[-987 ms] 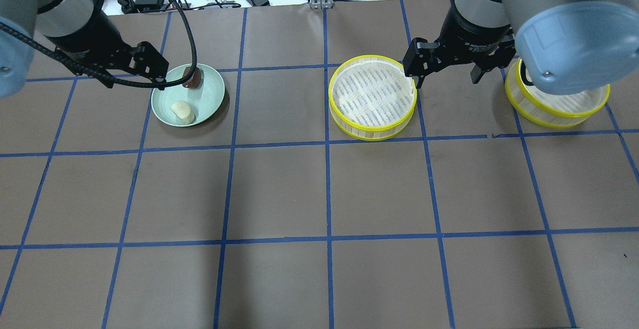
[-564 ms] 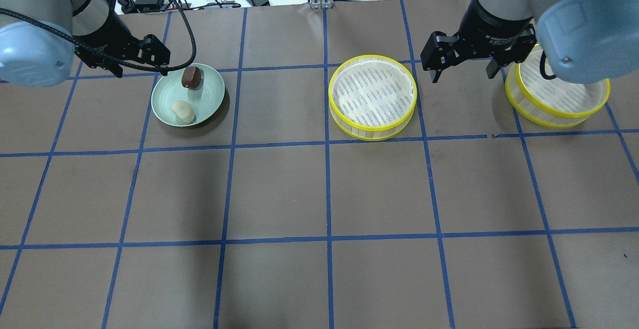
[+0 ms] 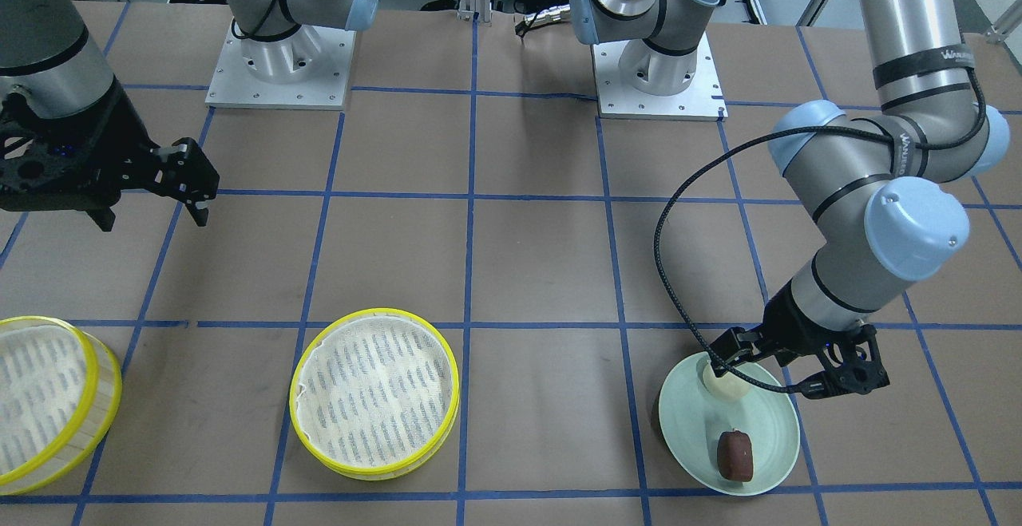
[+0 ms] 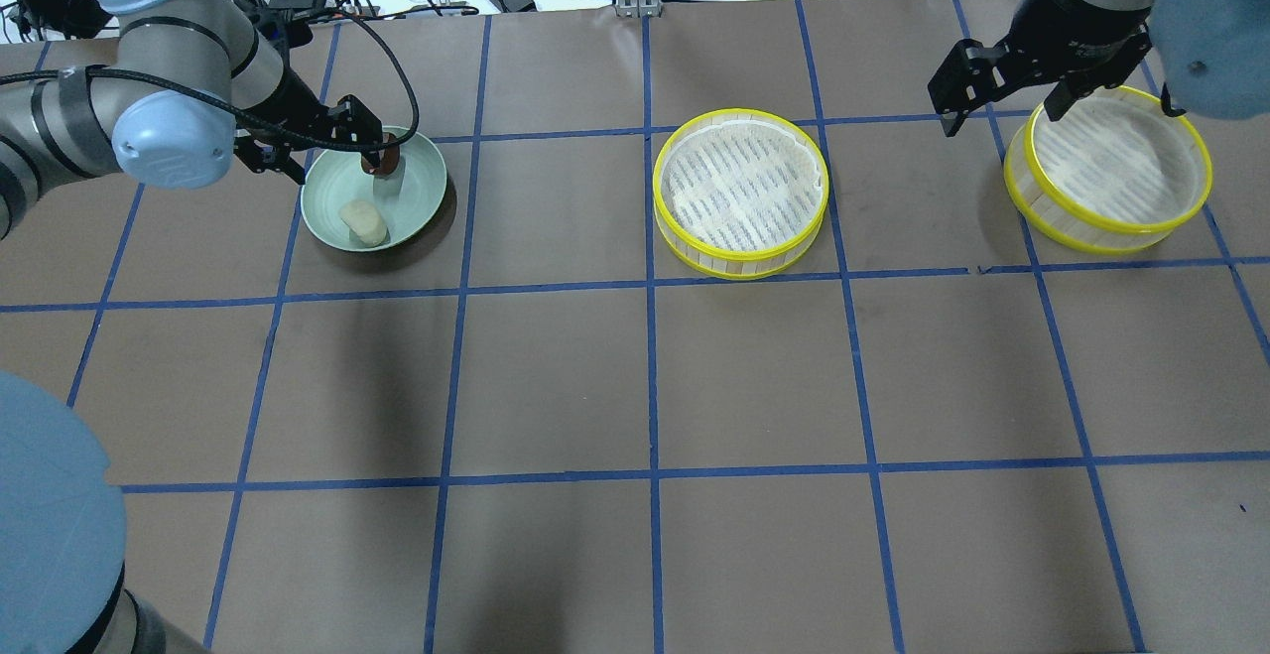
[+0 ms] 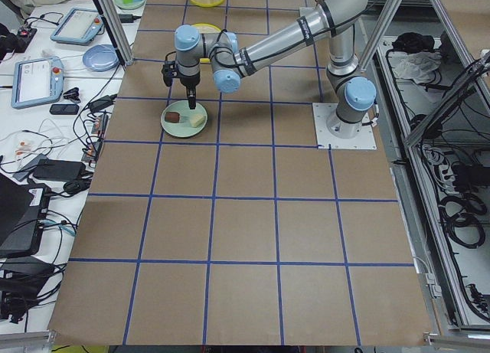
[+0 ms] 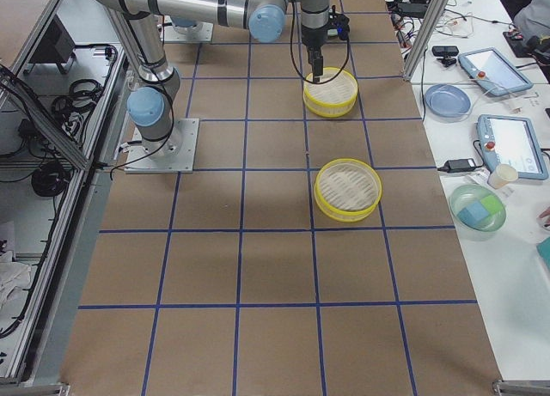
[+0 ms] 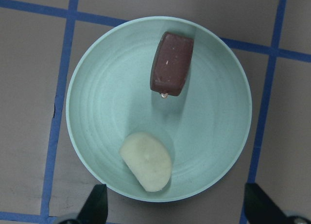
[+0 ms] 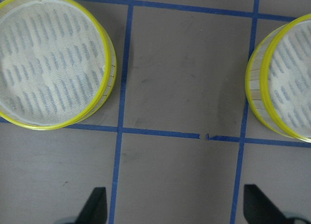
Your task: Stack buns with steamer
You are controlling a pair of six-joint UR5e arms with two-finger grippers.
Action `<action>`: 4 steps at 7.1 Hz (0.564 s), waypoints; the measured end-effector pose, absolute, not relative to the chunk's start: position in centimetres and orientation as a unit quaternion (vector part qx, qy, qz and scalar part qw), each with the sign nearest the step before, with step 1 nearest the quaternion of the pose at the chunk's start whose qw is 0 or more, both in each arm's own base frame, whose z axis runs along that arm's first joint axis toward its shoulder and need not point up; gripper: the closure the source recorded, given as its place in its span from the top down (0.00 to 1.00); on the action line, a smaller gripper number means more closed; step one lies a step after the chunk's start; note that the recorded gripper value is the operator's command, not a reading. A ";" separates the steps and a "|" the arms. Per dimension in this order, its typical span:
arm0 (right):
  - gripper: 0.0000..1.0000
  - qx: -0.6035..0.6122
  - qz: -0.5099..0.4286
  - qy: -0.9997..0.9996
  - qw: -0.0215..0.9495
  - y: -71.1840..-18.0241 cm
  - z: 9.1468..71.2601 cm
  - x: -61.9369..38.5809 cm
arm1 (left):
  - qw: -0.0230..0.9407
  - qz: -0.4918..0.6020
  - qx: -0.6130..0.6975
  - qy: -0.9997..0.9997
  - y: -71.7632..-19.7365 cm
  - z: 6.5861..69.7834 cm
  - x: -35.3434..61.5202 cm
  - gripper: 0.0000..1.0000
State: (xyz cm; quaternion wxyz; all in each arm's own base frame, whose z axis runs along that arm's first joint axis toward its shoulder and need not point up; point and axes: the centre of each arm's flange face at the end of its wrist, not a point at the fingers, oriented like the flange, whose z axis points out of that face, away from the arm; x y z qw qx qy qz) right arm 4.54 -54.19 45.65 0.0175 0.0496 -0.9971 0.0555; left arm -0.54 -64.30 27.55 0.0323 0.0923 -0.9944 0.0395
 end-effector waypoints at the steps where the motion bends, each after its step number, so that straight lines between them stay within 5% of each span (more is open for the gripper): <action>1: 1.00 0.047 0.058 -0.997 0.020 -54.9 45.5 2.3 | 0.032 0.024 0.098 -0.994 -64.7 25.4 -0.3 0.94; 2: 1.00 0.049 0.057 -0.997 0.022 -55.7 45.3 -0.4 | 0.033 0.009 0.103 -0.994 -65.0 23.4 -0.2 0.90; 4: 1.00 0.066 0.062 -0.996 0.029 -57.4 44.1 -5.4 | 0.033 -0.009 0.107 -0.994 -65.2 21.0 -0.1 0.37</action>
